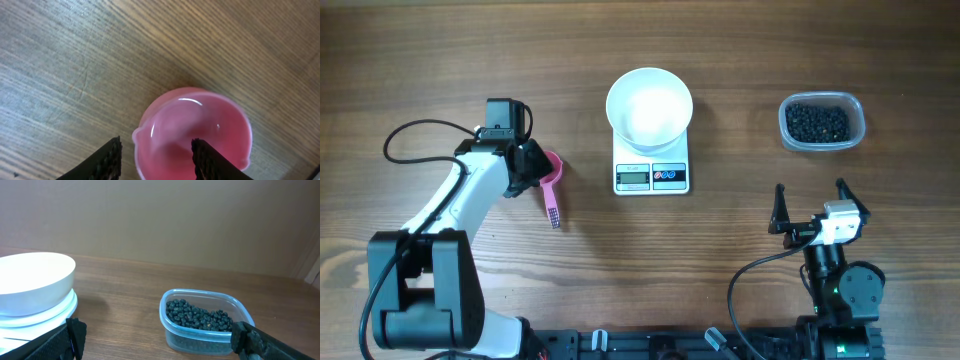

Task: Scoop item into bowl and weigh 150g on scale
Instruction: 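Reach the left gripper down and grasp the pink scoop's handle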

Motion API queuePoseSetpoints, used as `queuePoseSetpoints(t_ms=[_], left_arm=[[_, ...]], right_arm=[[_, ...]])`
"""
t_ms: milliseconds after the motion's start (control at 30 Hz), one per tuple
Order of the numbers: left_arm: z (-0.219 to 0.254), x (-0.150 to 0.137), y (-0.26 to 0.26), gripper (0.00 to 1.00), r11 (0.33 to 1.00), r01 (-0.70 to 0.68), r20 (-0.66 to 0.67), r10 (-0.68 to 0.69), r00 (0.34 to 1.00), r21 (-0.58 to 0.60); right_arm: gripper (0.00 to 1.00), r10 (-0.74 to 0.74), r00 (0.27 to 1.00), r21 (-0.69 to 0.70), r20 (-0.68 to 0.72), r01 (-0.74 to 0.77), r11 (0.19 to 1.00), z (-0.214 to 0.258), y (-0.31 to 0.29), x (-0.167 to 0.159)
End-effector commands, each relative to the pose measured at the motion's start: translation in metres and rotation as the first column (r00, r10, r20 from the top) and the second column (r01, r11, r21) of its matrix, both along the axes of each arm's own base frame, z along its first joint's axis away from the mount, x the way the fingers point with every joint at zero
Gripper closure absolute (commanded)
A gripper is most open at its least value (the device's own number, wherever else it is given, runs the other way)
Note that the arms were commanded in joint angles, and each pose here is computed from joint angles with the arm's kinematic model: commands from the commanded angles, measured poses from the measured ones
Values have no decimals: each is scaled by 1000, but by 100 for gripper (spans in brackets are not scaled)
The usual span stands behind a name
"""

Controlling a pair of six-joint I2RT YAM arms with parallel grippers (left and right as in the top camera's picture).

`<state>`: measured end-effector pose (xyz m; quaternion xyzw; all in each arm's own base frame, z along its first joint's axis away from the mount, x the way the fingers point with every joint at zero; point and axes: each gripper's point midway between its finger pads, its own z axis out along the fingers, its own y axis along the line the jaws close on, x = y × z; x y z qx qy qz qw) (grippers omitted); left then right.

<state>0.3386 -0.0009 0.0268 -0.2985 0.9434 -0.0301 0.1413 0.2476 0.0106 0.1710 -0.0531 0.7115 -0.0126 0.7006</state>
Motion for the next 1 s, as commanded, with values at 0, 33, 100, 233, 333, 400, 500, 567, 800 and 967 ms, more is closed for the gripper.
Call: queuePoseSetpoints(t_ms=[0,33,100,233,333,400,500,567,800,967], left_arm=[[-13,-4,4,54,1000,-11,-14,11,1000,13],[-15,-4,4,55,1000,-11,-9,12,1000,13],[-16,-3,4,58,1000,-12,0,12,1000,13],[-15,3,4,59,1000,-12,25,12,1000,12],[-14,5,4,58,1000,-12,35,11,999,12],[-14,5,6,59,1000,-16,36,15,999,23],[-14,5,9,59,999,-20,34,19,999,37],[-15,4,8,59,999,-20,33,19,999,37],[-21,-1,9,63,999,-20,27,19,999,36],[-28,-6,8,74,999,-19,27,18,999,36]], right_arm=[[0,17,1000,16,-1,-16,1000,0,3,0],[0,17,1000,15,-1,-17,1000,0,3,0],[0,17,1000,15,-1,-17,1000,0,3,0],[0,17,1000,15,-1,-17,1000,0,3,0],[0,17,1000,15,-1,-16,1000,0,3,0],[0,17,1000,15,-1,-16,1000,0,3,0],[0,17,1000,15,-1,-17,1000,0,3,0],[0,17,1000,15,-1,-17,1000,0,3,0],[0,17,1000,15,-1,-16,1000,0,3,0],[0,17,1000,15,-1,-17,1000,0,3,0]])
